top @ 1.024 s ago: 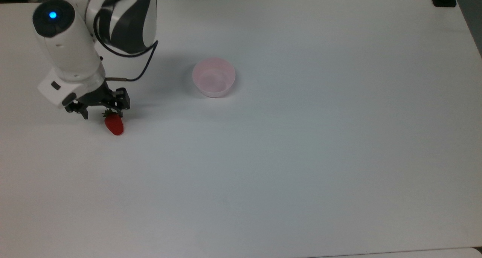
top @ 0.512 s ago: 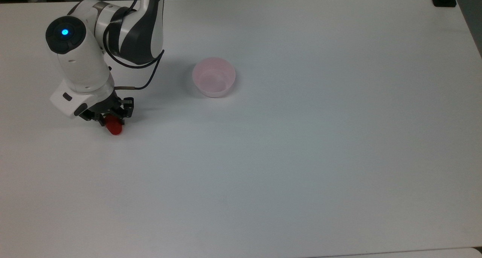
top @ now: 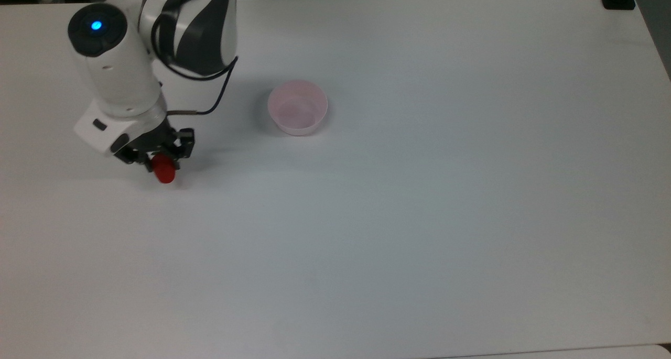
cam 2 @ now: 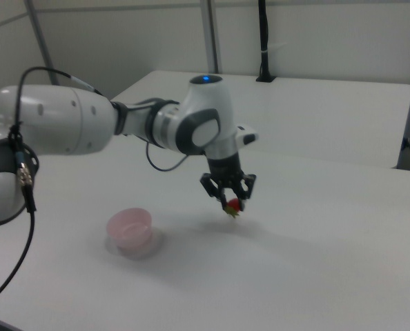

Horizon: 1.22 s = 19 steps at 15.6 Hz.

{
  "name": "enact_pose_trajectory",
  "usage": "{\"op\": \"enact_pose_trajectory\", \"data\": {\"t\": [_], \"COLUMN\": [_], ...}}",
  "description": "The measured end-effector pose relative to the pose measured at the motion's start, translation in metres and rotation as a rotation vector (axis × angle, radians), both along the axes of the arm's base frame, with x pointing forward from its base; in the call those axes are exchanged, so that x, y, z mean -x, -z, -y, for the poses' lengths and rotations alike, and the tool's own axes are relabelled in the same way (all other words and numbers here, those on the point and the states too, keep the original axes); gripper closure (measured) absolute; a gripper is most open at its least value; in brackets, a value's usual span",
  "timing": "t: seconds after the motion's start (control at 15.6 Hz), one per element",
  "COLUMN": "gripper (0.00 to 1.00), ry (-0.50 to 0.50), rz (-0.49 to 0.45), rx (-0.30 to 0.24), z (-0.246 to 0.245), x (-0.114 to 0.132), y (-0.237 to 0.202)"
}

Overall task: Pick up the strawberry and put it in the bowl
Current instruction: 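Carry the strawberry over the pink bowl and lower it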

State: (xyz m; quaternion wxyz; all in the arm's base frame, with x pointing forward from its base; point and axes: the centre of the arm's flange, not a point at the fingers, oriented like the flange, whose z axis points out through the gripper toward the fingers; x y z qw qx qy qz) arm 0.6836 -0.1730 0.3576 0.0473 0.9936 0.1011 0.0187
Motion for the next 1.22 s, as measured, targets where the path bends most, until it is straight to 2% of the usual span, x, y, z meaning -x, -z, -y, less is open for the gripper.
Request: {"op": "enact_pose_trajectory", "data": {"t": [0.38, 0.83, 1.22], "gripper": [0.55, 0.55, 0.55], "ry": [-0.113, -0.228, -0.234], "rz": [-0.189, -0.360, -0.397], "rx": [-0.022, -0.030, -0.021], "z": [-0.089, -0.172, -0.207], "x": [0.033, 0.069, 0.081], "y": [-0.037, -0.015, -0.009]}}
